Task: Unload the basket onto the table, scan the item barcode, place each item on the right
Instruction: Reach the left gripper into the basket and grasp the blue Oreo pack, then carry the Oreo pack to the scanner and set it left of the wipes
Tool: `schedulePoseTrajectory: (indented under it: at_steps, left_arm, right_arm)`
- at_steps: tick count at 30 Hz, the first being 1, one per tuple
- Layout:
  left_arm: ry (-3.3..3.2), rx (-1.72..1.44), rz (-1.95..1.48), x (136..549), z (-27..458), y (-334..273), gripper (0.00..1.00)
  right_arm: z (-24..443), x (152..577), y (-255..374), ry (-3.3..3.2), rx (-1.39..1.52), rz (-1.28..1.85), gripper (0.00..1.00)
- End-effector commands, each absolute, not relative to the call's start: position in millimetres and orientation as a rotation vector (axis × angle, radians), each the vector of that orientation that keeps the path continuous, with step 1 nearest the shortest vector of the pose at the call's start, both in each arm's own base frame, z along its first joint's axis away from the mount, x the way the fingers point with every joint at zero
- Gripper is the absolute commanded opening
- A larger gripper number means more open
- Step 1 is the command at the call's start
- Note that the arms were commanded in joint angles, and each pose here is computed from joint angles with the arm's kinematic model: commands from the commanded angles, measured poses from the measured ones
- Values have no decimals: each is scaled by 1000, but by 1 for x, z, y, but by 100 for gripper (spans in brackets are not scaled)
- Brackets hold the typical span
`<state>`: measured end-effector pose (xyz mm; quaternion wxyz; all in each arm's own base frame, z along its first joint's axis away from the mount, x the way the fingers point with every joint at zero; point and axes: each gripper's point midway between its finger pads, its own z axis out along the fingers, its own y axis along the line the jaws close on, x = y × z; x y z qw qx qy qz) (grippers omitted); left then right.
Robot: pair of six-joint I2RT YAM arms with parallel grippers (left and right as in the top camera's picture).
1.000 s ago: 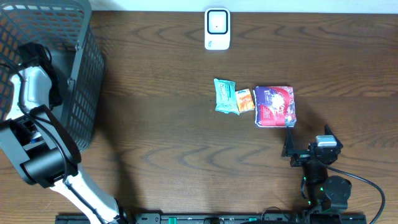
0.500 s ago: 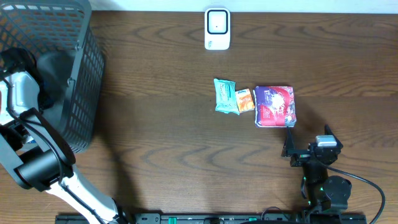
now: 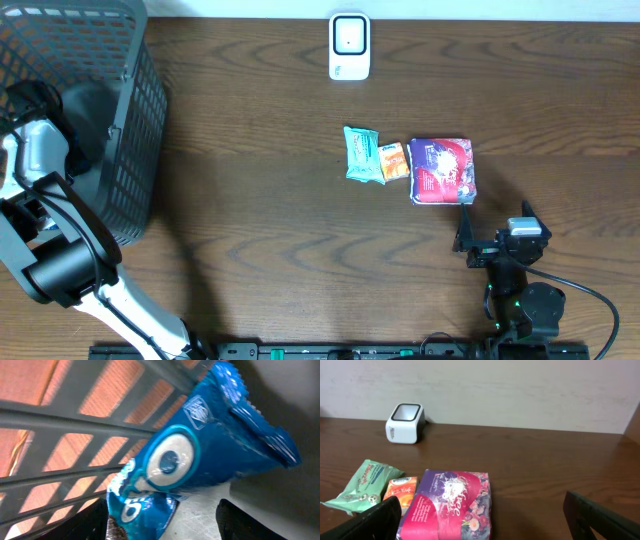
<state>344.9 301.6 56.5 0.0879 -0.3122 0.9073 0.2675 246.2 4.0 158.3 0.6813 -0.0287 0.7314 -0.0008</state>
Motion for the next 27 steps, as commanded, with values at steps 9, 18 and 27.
schedulePoseTrajectory:
  at_steps: [9,18,27]
  left_arm:
    - [2792,-826,731,349,27,297,69]
    - [2838,-820,743,336,11,311,68]
    - [2838,-865,734,326,10,320,35]
  right_arm:
    - [158,246,6,1640,-82,-3,99]
    - [158,246,6,1640,-82,-3,99]
    - [158,246,6,1640,-82,-3,99]
